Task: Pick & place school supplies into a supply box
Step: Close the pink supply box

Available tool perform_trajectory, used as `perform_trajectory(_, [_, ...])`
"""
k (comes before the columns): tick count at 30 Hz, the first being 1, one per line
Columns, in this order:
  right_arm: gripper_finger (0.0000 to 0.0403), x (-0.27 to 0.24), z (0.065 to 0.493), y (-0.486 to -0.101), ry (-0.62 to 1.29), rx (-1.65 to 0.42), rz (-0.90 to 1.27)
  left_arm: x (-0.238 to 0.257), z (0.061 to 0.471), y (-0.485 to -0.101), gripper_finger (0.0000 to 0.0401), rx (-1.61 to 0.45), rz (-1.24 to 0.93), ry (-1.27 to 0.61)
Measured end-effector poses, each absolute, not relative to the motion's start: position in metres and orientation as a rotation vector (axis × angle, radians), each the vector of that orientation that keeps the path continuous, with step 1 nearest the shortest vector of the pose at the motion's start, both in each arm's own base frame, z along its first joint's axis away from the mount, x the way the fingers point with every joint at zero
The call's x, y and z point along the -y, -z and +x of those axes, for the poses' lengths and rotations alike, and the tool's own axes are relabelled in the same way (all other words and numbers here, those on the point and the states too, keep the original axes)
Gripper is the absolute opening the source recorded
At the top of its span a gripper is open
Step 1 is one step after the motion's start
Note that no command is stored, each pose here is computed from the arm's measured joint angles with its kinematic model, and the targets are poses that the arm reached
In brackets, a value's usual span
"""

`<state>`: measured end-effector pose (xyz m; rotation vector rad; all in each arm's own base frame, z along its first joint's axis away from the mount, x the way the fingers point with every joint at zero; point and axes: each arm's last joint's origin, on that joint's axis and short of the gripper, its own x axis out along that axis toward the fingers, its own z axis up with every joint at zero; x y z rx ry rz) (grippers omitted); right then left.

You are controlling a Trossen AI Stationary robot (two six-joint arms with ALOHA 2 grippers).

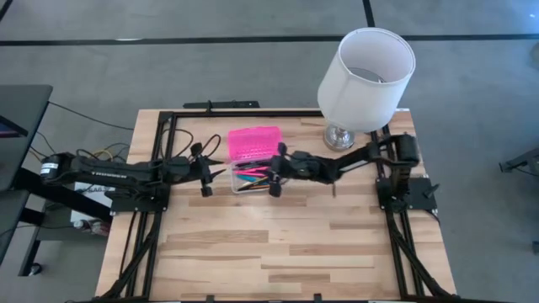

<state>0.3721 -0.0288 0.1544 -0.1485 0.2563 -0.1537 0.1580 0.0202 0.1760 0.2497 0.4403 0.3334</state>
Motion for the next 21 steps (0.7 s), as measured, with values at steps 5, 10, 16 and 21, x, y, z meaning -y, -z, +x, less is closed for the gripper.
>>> perform_trajectory(5, [0.0091,0.034,0.406,-0.139,0.159,-0.368,-0.110,-0.023,0.156,-0.175,0.0114,-0.454,0.269,-0.429])
perform_trajectory(10, [0.0091,0.033,0.434,-0.132,0.171,-0.470,-0.109,-0.025,0.155,-0.175,0.0114,-0.468,0.284,-0.512])
perform_trajectory(16, [0.0091,0.026,0.445,-0.133,0.161,-0.533,-0.117,-0.026,0.153,-0.172,0.0114,-0.491,0.253,-0.561])
perform_trajectory(21, [0.0091,0.020,0.443,-0.131,0.142,-0.573,-0.129,-0.025,0.148,-0.162,0.0114,-0.586,0.215,-0.548])
